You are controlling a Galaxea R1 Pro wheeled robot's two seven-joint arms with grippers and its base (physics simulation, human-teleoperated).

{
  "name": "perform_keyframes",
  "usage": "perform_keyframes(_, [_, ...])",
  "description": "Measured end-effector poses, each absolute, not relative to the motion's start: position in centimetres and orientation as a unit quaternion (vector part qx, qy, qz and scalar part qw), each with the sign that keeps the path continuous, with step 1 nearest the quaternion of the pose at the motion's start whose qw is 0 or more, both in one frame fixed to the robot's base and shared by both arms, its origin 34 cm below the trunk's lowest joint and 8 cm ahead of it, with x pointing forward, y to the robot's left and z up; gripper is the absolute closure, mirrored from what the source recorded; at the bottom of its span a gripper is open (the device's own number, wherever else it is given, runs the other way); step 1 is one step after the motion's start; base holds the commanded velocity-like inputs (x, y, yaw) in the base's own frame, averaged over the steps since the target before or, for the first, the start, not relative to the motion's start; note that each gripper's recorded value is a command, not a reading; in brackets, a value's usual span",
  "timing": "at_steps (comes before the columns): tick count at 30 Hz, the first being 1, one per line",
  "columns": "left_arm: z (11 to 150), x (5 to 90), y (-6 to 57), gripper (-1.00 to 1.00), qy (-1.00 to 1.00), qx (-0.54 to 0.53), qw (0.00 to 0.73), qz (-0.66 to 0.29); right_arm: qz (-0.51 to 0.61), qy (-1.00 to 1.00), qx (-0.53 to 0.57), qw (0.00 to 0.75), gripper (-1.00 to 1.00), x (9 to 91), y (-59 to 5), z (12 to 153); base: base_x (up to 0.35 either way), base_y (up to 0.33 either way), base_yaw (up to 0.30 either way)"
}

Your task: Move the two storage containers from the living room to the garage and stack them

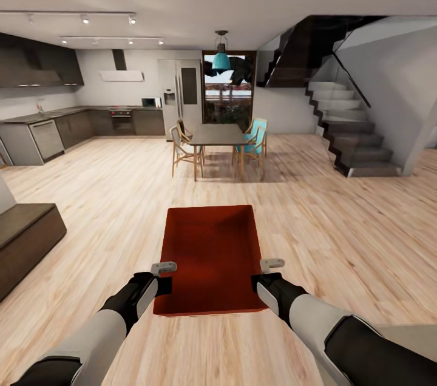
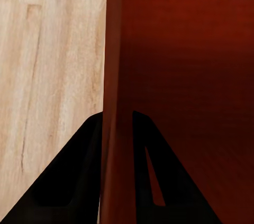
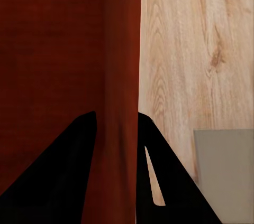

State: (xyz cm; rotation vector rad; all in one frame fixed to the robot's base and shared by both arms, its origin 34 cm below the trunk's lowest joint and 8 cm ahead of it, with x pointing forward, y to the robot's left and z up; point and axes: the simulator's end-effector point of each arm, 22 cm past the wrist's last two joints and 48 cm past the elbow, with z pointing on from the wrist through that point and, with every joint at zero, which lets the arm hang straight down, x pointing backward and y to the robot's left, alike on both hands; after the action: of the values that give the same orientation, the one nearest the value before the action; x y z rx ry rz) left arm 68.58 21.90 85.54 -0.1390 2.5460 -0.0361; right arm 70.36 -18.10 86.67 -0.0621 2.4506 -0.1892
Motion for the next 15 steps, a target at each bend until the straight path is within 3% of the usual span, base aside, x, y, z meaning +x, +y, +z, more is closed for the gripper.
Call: perform_keyframes(15, [85.51,68.55,21.9,1.0,0.955,-0.051,0.291,-0.013,-0.072,0.939,-0.023,0.334,1.0,70.3,-18.1,86.62,0.322,0.0,0.0])
